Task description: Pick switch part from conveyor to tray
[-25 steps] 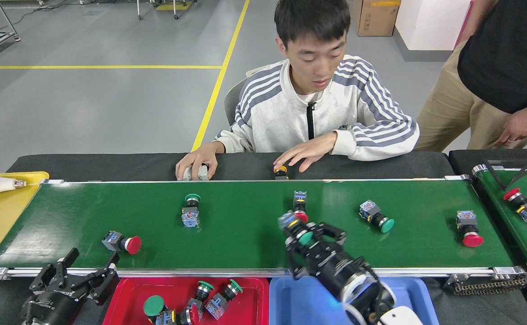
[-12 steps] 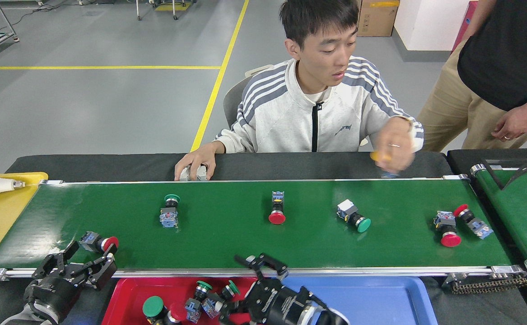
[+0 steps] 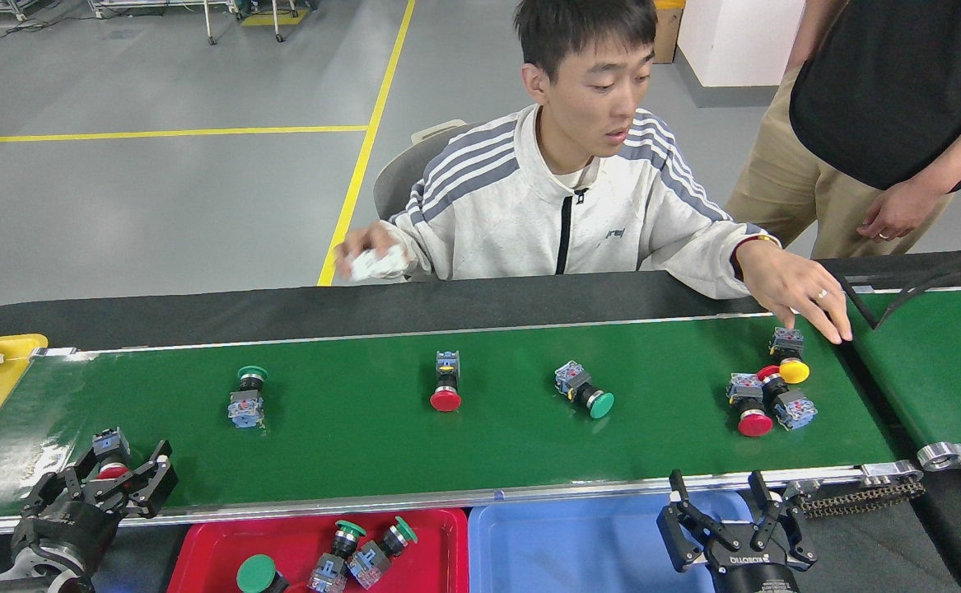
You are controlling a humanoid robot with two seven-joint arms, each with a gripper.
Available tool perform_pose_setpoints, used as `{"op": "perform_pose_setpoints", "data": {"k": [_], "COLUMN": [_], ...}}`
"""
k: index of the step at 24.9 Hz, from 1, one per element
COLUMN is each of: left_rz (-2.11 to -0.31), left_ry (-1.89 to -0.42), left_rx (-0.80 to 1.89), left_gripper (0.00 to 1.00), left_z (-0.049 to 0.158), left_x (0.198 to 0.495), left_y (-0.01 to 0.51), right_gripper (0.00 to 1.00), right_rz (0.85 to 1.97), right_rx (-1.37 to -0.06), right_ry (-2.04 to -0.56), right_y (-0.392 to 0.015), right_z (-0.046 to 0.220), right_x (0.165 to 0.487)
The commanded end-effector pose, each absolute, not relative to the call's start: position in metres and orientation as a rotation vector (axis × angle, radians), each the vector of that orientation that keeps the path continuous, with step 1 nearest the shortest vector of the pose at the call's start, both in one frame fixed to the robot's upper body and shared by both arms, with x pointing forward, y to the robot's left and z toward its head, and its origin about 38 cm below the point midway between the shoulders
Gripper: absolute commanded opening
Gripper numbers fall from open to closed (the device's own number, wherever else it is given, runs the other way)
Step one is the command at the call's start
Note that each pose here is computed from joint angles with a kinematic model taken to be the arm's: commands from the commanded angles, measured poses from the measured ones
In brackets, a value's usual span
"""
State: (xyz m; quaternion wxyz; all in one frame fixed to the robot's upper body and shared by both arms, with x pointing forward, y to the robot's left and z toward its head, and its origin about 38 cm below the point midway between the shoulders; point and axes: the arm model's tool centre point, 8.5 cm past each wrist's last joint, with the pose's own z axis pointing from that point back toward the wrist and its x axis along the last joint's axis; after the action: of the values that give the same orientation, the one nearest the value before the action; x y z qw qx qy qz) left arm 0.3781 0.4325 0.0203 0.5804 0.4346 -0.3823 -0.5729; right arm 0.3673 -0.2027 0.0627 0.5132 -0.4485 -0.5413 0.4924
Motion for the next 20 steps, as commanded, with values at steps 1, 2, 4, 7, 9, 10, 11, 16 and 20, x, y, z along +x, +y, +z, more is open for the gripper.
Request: {"op": "perform_pose_setpoints", "data": {"k": [1, 2, 4, 7, 9, 10, 11, 16, 20], "left_rz": [-1.319, -1.32, -1.321, -1.383, -1.47, -1.517, -1.594, -1.821, -1.811], "left_ry": [-0.921, -0.921, -0.933, -1.027, -1.133, -1.18, -1.245, -1.385, -1.435], "left_rx": [1.042, 1.039, 1.035, 1.02, 0.995, 0.973, 0.927, 0.758, 0.777], "left_gripper": [0.1, 0.08, 0.06, 0.03, 0.04, 0.05, 0.08, 0.86, 1.0], "left_z": [0.029, 0.028, 0.027, 0.037, 0.046, 0.049, 0.05, 0.05, 0.06], "left_x": [0.384, 0.383, 0.383, 0.382, 0.371, 0.363, 0.35, 0.308, 0.308], "left_y": [0.432, 0.432, 0.428, 0.408, 0.382, 0.371, 0.355, 0.312, 0.298], "right_gripper": [1.0, 1.0, 1.0, 1.0, 1.0, 1.0, 1.0, 0.98, 0.49], "right_rz": [1.285, 1.327, 1.401, 1.557, 1.621, 1.634, 1.645, 1.636, 1.731], "right_rx": [-1.047, -1.035, -1.008, -0.935, -0.861, -0.847, -0.839, -0.794, -0.796], "right_ry": [-1.294, -1.294, -1.345, -1.4, -1.326, -1.308, -1.302, -1.307, -1.298], "right_y": [-0.181, -0.172, -0.152, -0.134, -0.13, -0.13, -0.128, -0.1, -0.082], "right_z": [0.067, 0.069, 0.075, 0.076, 0.065, 0.063, 0.062, 0.067, 0.071], "right_x": [0.393, 0.407, 0.421, 0.427, 0.428, 0.43, 0.432, 0.459, 0.473]}}
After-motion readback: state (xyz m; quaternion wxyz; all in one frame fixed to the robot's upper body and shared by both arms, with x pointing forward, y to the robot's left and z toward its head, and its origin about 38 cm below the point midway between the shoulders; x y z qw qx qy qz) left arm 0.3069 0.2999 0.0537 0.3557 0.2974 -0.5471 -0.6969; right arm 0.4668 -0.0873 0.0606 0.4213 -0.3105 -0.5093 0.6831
